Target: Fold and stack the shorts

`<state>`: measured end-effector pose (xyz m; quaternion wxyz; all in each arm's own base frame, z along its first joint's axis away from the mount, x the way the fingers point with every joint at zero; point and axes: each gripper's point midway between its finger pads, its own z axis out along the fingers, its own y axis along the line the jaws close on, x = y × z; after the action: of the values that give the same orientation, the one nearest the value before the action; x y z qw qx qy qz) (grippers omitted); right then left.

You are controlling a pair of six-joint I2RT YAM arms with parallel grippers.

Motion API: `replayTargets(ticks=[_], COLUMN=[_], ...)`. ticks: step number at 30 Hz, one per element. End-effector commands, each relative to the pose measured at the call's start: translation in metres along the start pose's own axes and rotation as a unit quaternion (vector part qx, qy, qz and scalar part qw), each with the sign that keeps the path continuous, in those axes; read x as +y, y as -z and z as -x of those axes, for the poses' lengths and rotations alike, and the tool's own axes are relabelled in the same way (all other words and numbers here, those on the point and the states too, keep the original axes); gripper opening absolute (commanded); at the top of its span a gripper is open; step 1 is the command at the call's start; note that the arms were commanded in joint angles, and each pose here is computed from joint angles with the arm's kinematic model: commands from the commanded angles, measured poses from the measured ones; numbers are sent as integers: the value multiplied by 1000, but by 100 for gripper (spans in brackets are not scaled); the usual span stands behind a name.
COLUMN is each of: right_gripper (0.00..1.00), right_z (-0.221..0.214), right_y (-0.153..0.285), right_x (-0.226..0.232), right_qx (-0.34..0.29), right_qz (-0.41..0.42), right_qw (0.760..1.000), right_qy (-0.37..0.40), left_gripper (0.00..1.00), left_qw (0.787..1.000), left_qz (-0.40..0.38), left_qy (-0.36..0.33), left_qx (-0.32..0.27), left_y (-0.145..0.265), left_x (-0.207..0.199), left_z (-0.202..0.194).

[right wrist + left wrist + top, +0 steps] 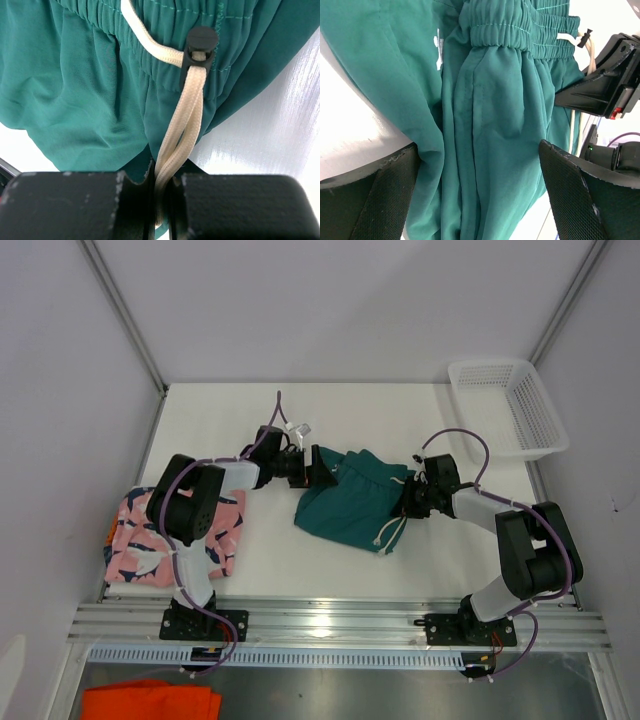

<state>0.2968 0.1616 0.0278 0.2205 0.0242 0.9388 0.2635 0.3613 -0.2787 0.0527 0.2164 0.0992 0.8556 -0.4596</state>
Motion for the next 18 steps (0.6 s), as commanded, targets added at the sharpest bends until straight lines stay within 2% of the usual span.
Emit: replayTargets(ticks=[1, 13, 18], right_gripper=[7, 7, 7], right_z=[11, 10, 10], right_y=[-2, -4, -6], right_x=[8, 8, 9], right_qx=[-10, -4, -3], right_qz=[17, 21, 23], right_qw=[1000, 1000, 1000], right_qy=[12, 13, 12], left_gripper=[99, 99, 99], left_qw=[999, 997, 1000], left_qz=[-40, -72, -3], left_qy=[-19, -14, -25], left_qx=[1, 14, 9], left_y=[0, -2, -1], left_x=[-18, -23, -3], left_z=[-2, -7, -4])
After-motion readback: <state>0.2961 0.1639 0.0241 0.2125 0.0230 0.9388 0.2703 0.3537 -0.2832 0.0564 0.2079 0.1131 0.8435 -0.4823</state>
